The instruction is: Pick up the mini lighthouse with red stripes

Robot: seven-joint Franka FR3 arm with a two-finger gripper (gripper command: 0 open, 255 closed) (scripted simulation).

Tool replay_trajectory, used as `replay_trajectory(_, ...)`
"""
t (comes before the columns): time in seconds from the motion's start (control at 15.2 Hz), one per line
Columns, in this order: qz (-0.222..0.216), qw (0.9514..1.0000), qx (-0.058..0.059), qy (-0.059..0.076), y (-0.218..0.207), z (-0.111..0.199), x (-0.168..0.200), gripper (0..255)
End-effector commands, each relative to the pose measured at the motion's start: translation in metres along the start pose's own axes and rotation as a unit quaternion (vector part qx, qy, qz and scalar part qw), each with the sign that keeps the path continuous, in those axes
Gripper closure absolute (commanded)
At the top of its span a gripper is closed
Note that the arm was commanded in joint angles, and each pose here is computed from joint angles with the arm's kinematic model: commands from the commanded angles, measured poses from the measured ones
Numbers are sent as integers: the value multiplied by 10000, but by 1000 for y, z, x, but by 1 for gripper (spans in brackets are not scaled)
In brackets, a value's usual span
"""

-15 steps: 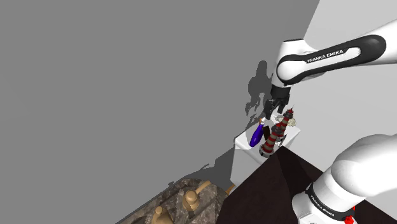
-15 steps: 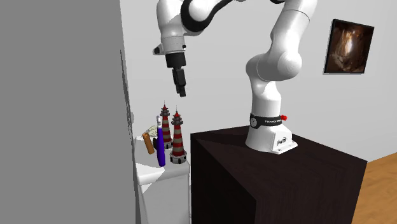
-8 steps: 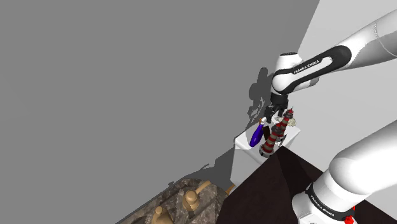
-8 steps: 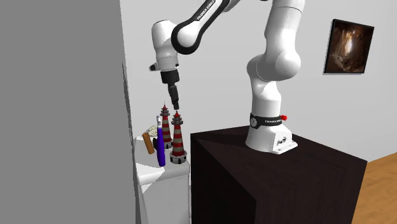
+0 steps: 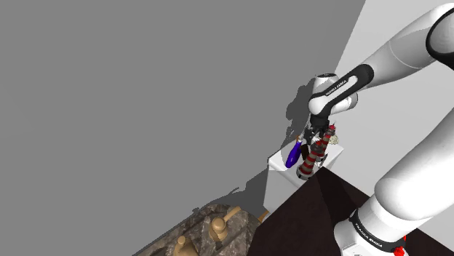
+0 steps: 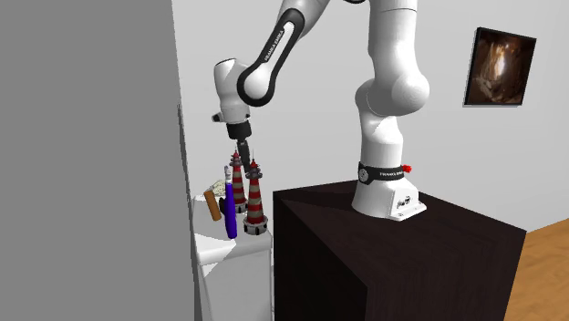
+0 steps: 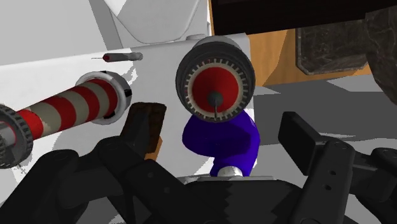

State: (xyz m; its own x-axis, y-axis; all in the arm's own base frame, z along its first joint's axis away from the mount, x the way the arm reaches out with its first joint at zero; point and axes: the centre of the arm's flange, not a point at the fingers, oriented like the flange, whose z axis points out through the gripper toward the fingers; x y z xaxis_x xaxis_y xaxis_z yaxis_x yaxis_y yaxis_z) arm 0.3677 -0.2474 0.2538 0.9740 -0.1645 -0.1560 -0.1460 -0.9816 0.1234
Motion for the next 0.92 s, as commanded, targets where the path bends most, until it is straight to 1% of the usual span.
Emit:
replay_trajectory(0.0, 1, 10000, -7, 1, 0, 11, 2, 0)
replay_trajectory(0.26, 1, 10000, -7, 1, -3, 34, 6, 0)
replay_trajectory(0.4, 1, 10000, -7, 1, -3, 34, 6, 0)
replay_trajectory(0.46, 1, 10000, -7, 1, -3, 35, 6, 255)
replay_trajectory(0.86, 1, 10000, -7, 2, -3, 35, 6, 255)
